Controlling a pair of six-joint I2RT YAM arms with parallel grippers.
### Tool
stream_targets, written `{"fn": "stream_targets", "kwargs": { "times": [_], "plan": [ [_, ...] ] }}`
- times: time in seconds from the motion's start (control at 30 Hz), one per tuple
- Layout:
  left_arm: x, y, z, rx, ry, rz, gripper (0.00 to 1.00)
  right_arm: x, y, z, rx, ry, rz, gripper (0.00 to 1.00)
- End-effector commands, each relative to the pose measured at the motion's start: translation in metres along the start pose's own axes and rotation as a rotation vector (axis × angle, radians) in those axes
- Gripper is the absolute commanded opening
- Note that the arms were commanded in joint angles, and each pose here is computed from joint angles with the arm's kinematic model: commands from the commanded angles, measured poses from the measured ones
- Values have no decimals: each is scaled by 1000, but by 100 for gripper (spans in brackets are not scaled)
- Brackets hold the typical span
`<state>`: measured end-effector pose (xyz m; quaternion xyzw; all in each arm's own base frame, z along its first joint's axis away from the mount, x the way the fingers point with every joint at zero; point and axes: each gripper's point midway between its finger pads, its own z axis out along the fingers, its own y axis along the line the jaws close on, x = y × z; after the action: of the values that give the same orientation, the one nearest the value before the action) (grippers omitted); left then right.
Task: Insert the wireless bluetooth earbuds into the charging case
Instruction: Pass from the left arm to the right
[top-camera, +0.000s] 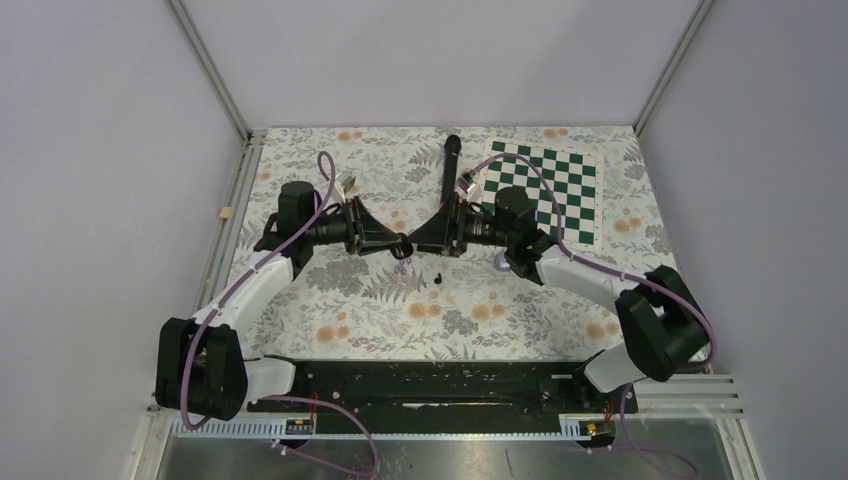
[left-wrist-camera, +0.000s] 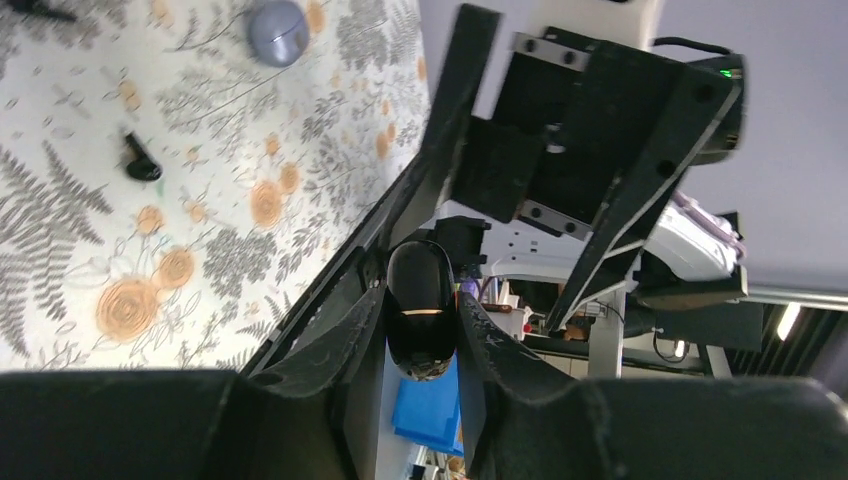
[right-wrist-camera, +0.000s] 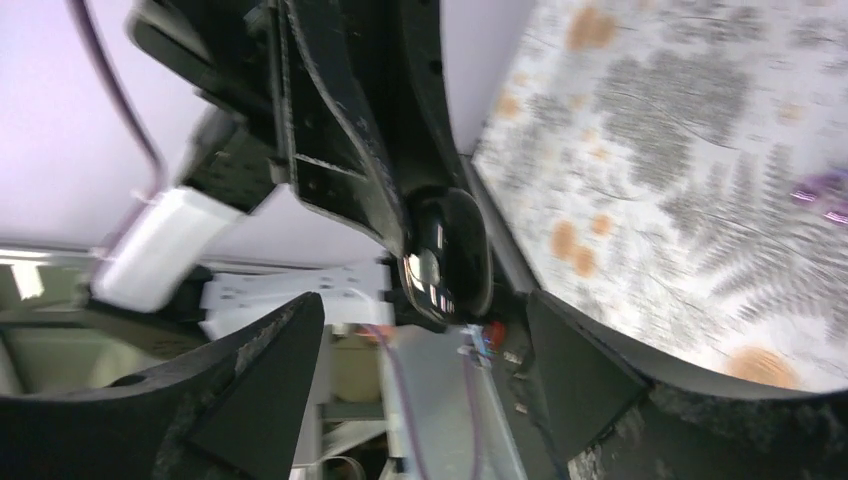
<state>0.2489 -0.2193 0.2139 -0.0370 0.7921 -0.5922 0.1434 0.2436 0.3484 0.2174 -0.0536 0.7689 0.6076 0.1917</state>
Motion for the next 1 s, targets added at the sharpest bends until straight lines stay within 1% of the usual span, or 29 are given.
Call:
{"fn": "stream_targets", "kwargs": {
  "times": [0.0, 0.1, 0.2, 0.3, 0.43, 0.67, 0.77, 0.97],
  "plan": [
    [-12, -59, -9, 161, -22, 152, 0, -15, 66, -3, -347, -7, 57, 81],
    [-16, -64, -9, 179, -35, 155, 0, -20, 72, -2, -419, -17, 93, 78],
    [-16, -70, -10, 201, -43, 155, 0, -20, 71, -2, -442, -15, 112, 74],
    [-17, -75, -12, 216, -47, 164, 0, -18, 68, -2, -439, -16, 116, 70],
    [-18, -79, -12, 224, -49, 172, 0, -15, 63, -4, -434, -20, 121, 62],
    [-18, -79, -12, 233, -47, 163, 0, -13, 55, 0, -407, -13, 122, 56],
    [-16, -81, -13, 242, -43, 165, 0, -14, 54, 1, -401, -18, 120, 50],
    [-10, -80, -15, 249, -27, 168, 0, -22, 57, 5, -404, -40, 122, 49]
  ]
}}
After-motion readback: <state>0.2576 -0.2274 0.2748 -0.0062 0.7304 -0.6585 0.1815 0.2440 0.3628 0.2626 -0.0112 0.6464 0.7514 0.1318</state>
